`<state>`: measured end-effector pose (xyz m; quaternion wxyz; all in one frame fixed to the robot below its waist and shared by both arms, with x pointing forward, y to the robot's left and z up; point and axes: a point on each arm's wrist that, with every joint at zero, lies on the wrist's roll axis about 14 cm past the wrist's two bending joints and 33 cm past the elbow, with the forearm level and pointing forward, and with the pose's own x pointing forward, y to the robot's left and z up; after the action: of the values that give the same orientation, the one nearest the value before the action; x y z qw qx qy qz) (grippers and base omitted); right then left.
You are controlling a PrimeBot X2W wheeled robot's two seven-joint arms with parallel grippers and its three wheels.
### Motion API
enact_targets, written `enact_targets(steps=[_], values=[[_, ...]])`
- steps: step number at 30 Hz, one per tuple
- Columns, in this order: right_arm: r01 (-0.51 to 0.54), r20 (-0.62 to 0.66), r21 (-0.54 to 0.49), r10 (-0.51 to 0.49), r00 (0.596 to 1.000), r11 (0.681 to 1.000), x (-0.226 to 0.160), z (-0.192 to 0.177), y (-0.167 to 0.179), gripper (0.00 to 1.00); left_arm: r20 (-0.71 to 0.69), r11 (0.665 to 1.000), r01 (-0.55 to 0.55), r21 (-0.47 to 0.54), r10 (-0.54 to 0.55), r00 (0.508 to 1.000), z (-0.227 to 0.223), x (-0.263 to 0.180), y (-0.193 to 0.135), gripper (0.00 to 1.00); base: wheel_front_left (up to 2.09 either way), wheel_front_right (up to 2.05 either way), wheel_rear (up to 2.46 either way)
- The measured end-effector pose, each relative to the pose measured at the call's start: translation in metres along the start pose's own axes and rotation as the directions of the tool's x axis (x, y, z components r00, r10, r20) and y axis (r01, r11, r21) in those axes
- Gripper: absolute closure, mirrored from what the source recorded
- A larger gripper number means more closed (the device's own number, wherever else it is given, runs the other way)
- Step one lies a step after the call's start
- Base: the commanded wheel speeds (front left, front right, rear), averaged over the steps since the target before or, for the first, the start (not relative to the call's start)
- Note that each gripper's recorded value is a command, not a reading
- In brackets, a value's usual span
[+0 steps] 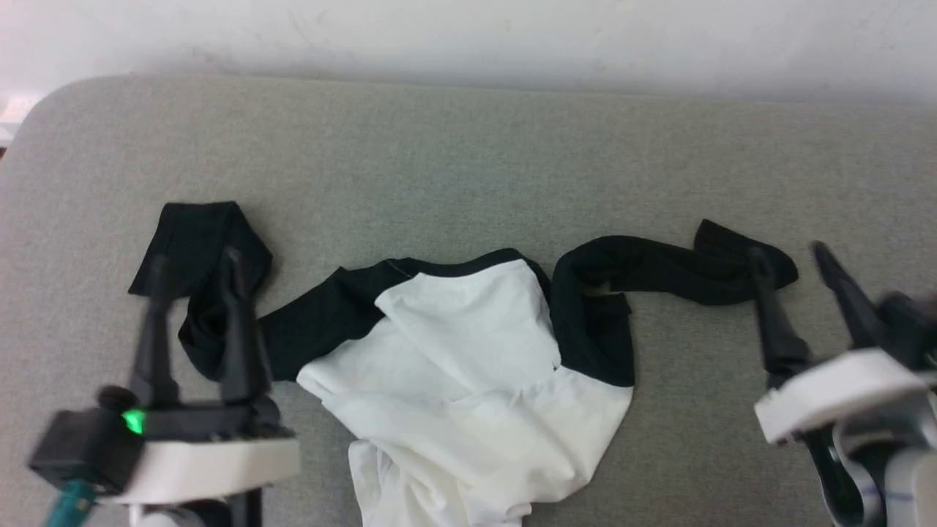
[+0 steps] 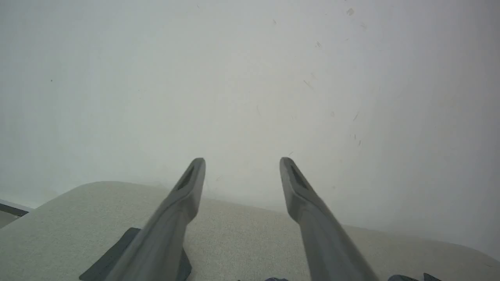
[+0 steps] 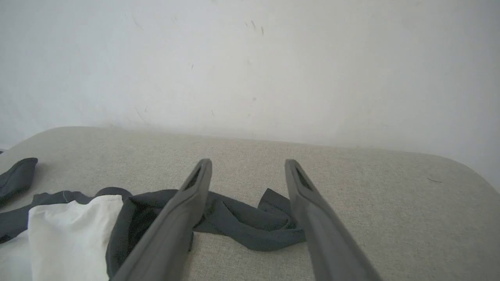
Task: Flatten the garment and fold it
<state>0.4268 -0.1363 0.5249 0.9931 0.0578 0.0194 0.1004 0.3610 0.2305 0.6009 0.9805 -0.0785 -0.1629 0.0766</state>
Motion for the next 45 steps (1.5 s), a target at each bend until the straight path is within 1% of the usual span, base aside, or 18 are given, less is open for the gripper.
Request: enact_targets(steps=[3,7,10,12,15,19,21,22,23,24,26,29,33,35,37,40,42,45], values=[[-0.044,-0.120,-0.027,0.041,0.992,0.999,0.020,-0.014,0.010,0.00,-0.049,1.000,0.004,0.008,-0.004,0.999,-0.017,-0.011,-0.002,0.00,0.00,0.00,0.00],[-0.077,-0.320,-0.079,0.048,0.946,0.994,0.040,-0.045,0.000,0.00,-0.066,1.000,0.004,0.000,-0.004,0.998,-0.027,-0.012,-0.003,0.00,0.00,0.00,0.00],[-0.108,-0.477,-0.102,0.046,0.877,0.989,0.046,-0.076,-0.008,0.00,-0.076,1.000,0.006,0.014,-0.005,0.997,-0.033,-0.010,-0.002,0.00,0.00,0.00,0.00],[-0.143,-0.579,-0.112,0.052,0.814,0.983,0.046,-0.098,-0.008,0.00,-0.082,0.999,0.016,0.030,-0.014,0.997,-0.037,-0.009,-0.002,0.00,0.00,0.00,0.00],[-0.202,-0.663,-0.124,0.070,0.745,0.972,0.051,-0.118,-0.002,0.00,-0.082,0.999,0.022,0.042,-0.019,0.996,-0.040,-0.005,-0.001,0.00,0.00,0.00,0.00],[-0.278,-0.725,-0.153,0.084,0.684,0.948,0.058,-0.138,0.004,0.00,-0.098,0.999,0.008,0.046,-0.003,0.995,-0.047,-0.005,0.004,0.00,0.00,0.00,0.00],[-0.288,-0.742,-0.141,0.091,0.664,0.947,0.062,-0.146,0.006,0.00,-0.111,0.999,-0.001,0.043,0.006,0.994,-0.051,-0.006,0.007,0.00,0.00,0.00,0.00],[-0.291,-0.750,-0.134,0.095,0.655,0.947,0.064,-0.149,0.008,0.08,-0.116,0.999,-0.007,0.043,0.012,0.993,-0.053,-0.007,0.009,0.00,0.00,0.00,0.00],[-0.290,-0.753,-0.129,0.097,0.651,0.948,0.067,-0.151,0.009,0.61,-0.121,0.999,-0.012,0.043,0.018,0.992,-0.054,-0.008,0.010,0.00,0.00,0.00,0.00],[-0.288,-0.754,-0.125,0.097,0.650,0.950,0.069,-0.152,0.009,1.00,-0.126,0.999,-0.015,0.043,0.020,0.992,-0.056,-0.009,0.011,0.00,0.00,0.00,0.00],[-0.285,-0.748,-0.124,0.100,0.656,0.950,0.073,-0.152,0.010,1.00,-0.131,0.999,-0.025,0.043,0.031,0.991,-0.057,-0.010,0.014,0.00,0.00,0.00,0.00],[-0.258,-0.714,-0.121,0.097,0.694,0.959,0.077,-0.145,0.006,1.00,-0.132,0.999,-0.026,0.048,0.032,0.991,-0.058,-0.010,0.016,0.00,0.00,0.00,0.00],[-0.181,-0.614,-0.095,0.086,0.784,0.979,0.083,-0.116,-0.005,1.00,-0.116,0.999,-0.006,0.039,0.010,0.993,-0.054,-0.008,0.011,0.00,0.00,0.00,0.00],[-0.120,-0.547,-0.104,0.044,0.836,0.987,0.084,-0.091,-0.024,1.00,-0.108,1.000,0.004,0.028,0.000,0.994,-0.052,-0.006,0.007,0.00,0.00,0.00,0.00],[-0.050,-0.493,-0.131,-0.022,0.870,0.990,0.079,-0.070,-0.051,1.00,-0.104,1.000,0.015,0.018,-0.013,0.994,-0.052,-0.005,0.002,0.00,0.00,0.00,0.00],[0.075,-0.445,-0.193,-0.155,0.882,0.978,0.058,-0.046,-0.101,1.00,-0.097,0.999,0.032,0.006,-0.032,0.995,-0.052,-0.004,-0.005,0.00,0.00,0.00,0.00],[0.145,-0.424,-0.257,-0.246,0.872,0.956,0.040,-0.035,-0.133,1.00,-0.092,0.999,0.041,-0.002,-0.041,0.995,-0.051,-0.003,-0.008,0.00,0.00,0.00,0.00],[0.229,-0.414,-0.304,-0.345,0.842,0.925,0.014,-0.029,-0.167,1.00,-0.094,0.999,0.049,-0.009,-0.050,0.994,-0.051,-0.003,-0.011,0.00,0.00,0.00,0.00]])
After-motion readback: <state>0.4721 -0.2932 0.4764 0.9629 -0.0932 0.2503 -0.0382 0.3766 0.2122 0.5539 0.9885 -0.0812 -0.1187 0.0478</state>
